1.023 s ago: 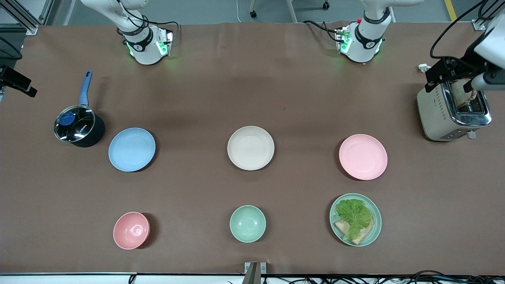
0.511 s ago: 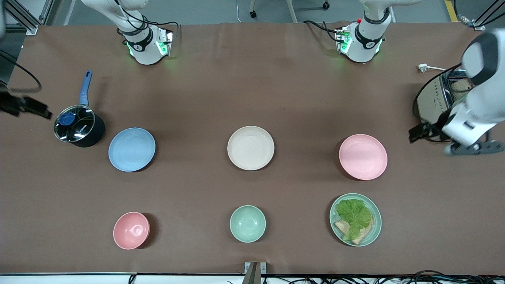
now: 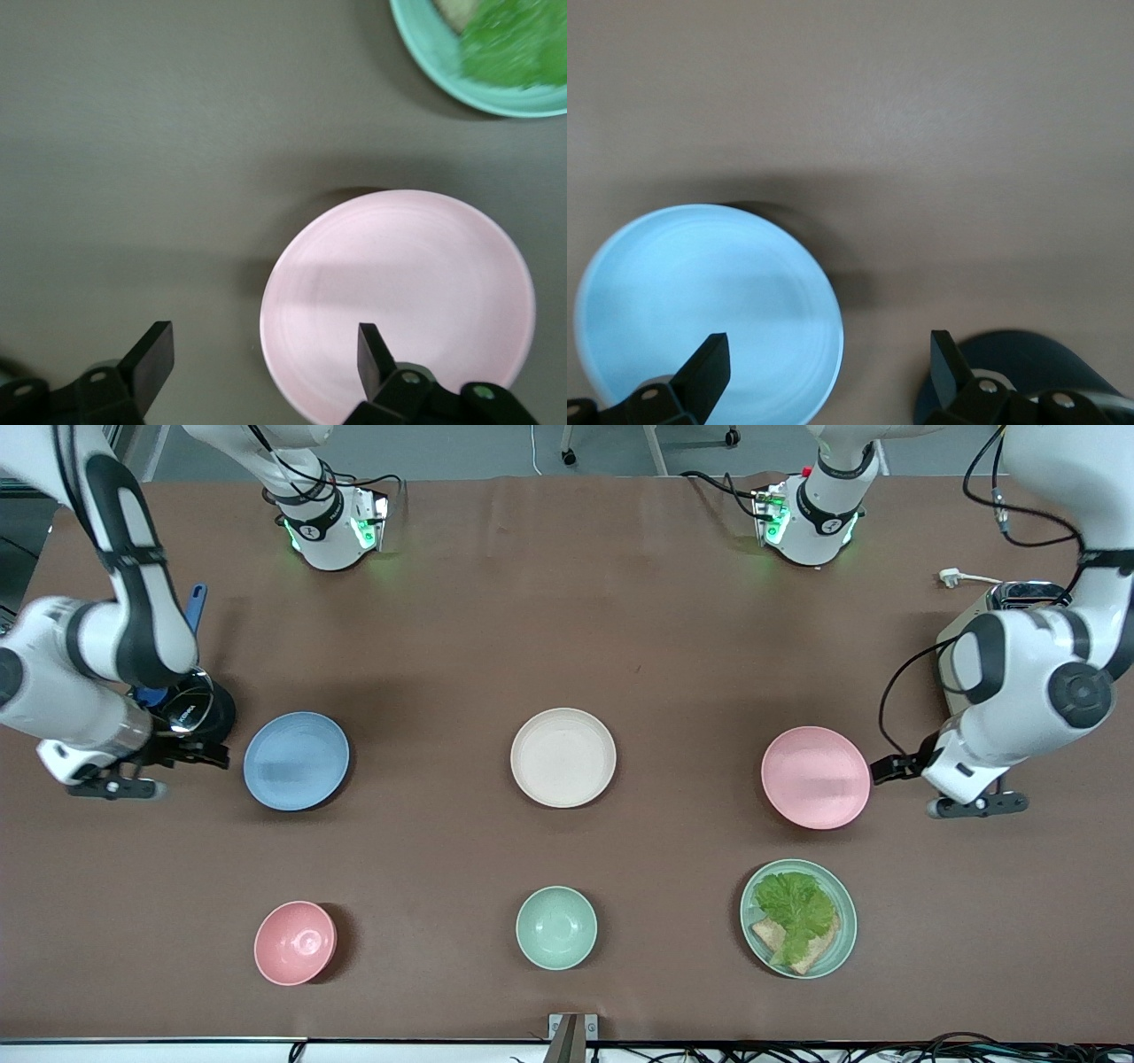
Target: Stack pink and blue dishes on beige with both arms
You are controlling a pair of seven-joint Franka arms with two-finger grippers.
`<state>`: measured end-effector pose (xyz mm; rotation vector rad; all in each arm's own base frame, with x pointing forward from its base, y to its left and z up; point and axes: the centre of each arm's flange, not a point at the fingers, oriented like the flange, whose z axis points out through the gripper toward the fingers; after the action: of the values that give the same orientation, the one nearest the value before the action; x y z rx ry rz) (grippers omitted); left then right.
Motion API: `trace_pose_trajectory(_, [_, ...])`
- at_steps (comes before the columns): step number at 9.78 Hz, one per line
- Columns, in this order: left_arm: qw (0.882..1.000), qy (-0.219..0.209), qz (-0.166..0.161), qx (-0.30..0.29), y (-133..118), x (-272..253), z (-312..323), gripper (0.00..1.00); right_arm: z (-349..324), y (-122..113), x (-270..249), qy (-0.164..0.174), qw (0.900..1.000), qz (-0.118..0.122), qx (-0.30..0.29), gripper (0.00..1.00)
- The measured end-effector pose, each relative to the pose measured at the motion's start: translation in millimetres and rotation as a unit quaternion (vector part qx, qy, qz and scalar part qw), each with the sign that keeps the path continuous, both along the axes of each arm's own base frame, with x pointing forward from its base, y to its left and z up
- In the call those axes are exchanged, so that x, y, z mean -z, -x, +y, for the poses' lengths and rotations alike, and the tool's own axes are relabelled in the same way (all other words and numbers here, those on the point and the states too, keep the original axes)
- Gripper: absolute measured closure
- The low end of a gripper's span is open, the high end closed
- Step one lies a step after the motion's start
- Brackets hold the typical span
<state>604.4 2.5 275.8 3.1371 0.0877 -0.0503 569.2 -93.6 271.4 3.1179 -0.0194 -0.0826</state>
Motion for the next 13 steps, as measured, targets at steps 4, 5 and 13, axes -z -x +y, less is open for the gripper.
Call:
trace_pose_trajectory(4, [1.0, 0.004, 0.007, 0.0, -0.1, 69.0, -1.6, 0.42, -15.9, 12.5, 61.8, 0.0, 1.0, 0.002, 0.005, 0.12])
trace_pose_trajectory(5, [1.0, 0.004, 0.011, 0.0, 0.8, 73.3, -1.6, 0.48, -13.9, 16.3, 67.2, -0.007, 1.0, 0.004, 0.013, 0.29])
trace_pose_trajectory(13, [1.0, 0.009, 0.002, 0.013, -4.3, 52.6, -13.1, 0.93, -18.8, 24.9, 76.7, -0.067, 0.998, 0.004, 0.014, 0.5])
